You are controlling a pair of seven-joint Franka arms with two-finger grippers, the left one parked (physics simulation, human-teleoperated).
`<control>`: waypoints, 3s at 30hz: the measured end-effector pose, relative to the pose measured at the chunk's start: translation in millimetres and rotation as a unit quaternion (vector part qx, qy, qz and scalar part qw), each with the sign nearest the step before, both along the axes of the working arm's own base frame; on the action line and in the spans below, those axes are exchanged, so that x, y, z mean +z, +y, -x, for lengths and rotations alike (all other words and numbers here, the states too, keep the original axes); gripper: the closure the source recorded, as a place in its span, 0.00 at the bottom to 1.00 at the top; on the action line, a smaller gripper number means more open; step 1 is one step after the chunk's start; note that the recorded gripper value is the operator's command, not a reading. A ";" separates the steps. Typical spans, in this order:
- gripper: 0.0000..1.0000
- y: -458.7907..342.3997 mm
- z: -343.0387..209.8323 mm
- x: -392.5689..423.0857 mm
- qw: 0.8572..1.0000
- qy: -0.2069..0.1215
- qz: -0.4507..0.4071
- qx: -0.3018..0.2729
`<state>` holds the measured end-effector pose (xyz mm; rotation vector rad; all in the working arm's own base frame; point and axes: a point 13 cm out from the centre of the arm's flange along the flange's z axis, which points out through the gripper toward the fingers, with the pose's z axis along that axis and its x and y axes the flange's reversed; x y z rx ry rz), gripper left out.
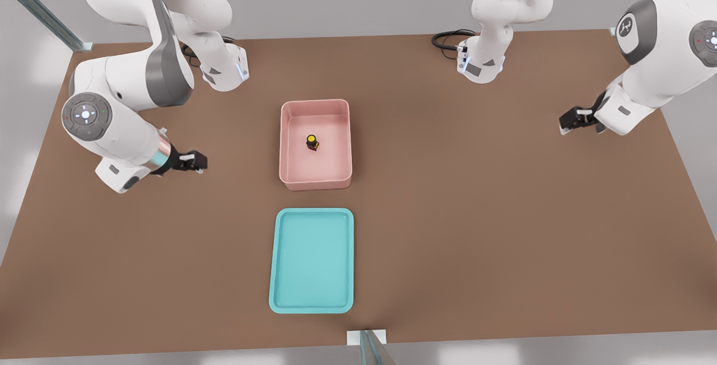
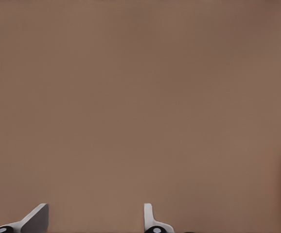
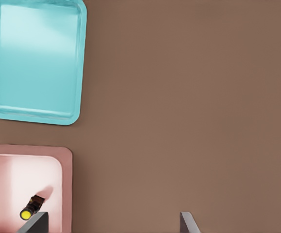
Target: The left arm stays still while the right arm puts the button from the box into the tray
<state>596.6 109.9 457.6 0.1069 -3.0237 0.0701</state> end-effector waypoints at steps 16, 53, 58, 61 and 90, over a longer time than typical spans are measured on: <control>0.00 229.3 253.2 -292.2 0.984 0.101 0.081 0.125; 0.33 257.5 267.8 -407.1 0.961 0.014 0.011 -0.275; 0.42 256.0 267.7 -409.2 0.960 0.014 0.014 -0.280; 0.51 255.4 267.6 -409.9 0.960 0.014 0.015 -0.280; 0.56 295.1 70.9 -236.4 0.952 -0.051 -0.093 -0.286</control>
